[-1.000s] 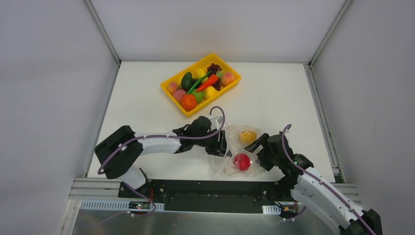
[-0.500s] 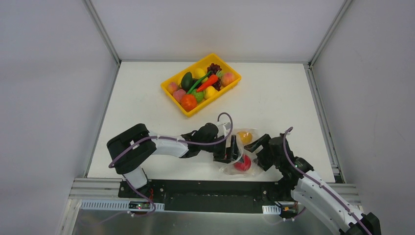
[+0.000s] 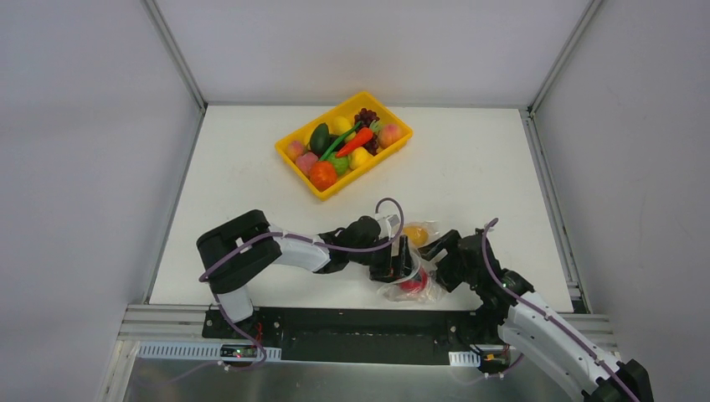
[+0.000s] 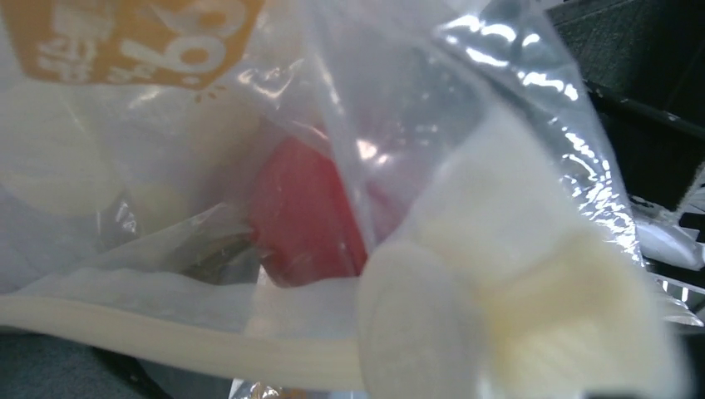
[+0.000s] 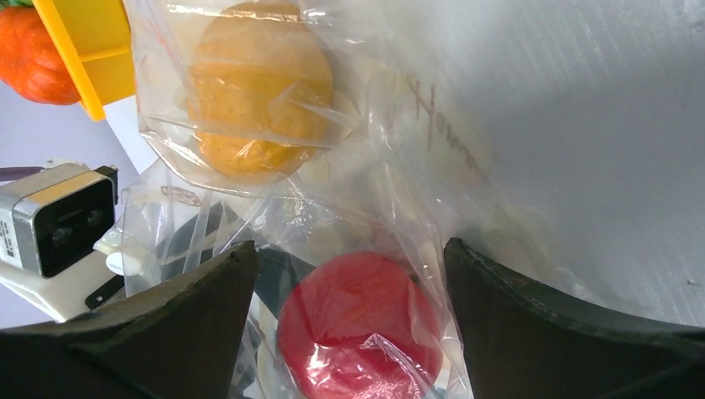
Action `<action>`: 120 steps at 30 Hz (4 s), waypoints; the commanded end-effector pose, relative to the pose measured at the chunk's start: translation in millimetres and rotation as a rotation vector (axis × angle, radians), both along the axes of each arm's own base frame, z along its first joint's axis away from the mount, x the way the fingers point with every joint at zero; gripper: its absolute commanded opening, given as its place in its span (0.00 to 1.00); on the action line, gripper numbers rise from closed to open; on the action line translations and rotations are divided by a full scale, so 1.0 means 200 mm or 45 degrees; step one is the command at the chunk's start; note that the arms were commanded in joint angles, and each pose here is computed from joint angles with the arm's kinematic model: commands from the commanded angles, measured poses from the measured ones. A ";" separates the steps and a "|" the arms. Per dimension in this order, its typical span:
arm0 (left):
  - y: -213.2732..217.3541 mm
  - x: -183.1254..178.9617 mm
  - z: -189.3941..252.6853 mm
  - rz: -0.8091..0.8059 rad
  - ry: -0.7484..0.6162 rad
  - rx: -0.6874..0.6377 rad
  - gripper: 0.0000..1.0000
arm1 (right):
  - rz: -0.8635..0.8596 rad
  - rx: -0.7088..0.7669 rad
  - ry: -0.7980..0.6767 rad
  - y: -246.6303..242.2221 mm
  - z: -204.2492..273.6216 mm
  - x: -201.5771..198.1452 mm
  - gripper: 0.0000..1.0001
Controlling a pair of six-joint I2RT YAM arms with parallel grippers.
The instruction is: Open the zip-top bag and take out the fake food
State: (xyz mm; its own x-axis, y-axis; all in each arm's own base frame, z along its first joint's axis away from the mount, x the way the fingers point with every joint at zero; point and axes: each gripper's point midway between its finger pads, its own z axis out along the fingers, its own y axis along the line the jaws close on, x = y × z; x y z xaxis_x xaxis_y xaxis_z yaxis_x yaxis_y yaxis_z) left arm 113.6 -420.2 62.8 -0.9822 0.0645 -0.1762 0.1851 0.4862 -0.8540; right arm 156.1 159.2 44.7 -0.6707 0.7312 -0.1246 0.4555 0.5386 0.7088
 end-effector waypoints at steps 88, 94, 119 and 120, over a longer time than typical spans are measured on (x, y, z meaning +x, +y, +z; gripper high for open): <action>0.47 0.17 -0.02 0.233 -0.353 0.483 0.34 | -0.056 -0.077 0.103 -0.06 -0.18 -0.06 0.74; 0.68 0.20 0.09 0.293 -0.486 0.602 0.31 | -0.063 -0.079 0.099 -0.07 -0.18 -0.05 0.74; 1.07 1.19 0.84 0.704 -0.773 0.690 0.36 | 0.047 -0.182 -0.180 -0.09 0.21 0.04 0.88; 1.05 1.26 0.86 0.706 -0.793 0.684 0.37 | 0.060 -0.186 -0.198 -0.09 0.23 0.04 0.88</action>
